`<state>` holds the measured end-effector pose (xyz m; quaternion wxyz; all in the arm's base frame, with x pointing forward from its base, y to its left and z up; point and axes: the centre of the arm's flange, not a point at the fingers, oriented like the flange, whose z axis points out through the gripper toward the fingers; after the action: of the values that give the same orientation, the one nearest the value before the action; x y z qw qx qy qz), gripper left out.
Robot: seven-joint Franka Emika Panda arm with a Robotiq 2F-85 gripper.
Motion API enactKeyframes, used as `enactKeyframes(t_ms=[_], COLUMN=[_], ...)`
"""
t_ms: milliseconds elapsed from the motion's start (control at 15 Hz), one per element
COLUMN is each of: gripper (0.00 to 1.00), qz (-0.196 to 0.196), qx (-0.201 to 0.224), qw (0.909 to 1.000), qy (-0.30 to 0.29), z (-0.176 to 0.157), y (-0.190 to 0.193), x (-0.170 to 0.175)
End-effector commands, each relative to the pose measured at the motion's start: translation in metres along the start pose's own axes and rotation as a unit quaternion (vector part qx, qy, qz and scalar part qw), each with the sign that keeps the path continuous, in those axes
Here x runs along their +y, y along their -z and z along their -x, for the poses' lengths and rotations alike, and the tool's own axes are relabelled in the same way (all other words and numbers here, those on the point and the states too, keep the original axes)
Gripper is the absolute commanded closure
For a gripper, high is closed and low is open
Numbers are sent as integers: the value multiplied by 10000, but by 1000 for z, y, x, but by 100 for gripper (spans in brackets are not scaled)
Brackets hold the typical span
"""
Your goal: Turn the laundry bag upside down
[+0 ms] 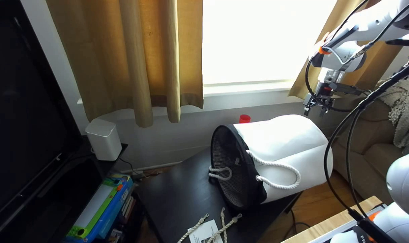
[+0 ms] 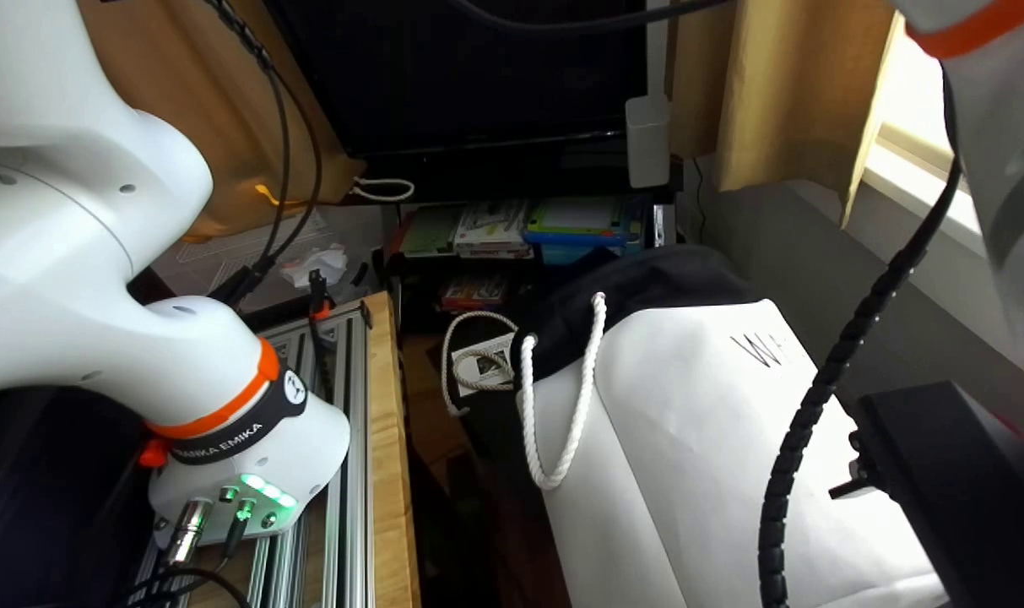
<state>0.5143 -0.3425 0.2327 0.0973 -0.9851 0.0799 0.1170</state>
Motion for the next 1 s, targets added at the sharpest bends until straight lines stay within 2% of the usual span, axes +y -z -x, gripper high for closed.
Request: enactKeyframes(t_ms=[0, 333, 467, 533, 600, 667, 867, 933], gripper=[0, 1, 0, 9, 24, 29, 54, 33], qz=[-335, -711, -737, -739, -714, -696, -594, -597], qx=[201, 589, 660, 669, 644, 641, 638, 616], qw=[9991, 9955, 9948, 9946, 9950, 9952, 9958, 9960], qy=[178, 220, 252, 280, 268, 266, 266, 260], z=[-8, -19, -24, -27, -28, -31, -35, -36], y=[-17, -35, -41, -44, -47, -50, -53, -53], x=[12, 13, 13, 13, 13, 13, 17, 18])
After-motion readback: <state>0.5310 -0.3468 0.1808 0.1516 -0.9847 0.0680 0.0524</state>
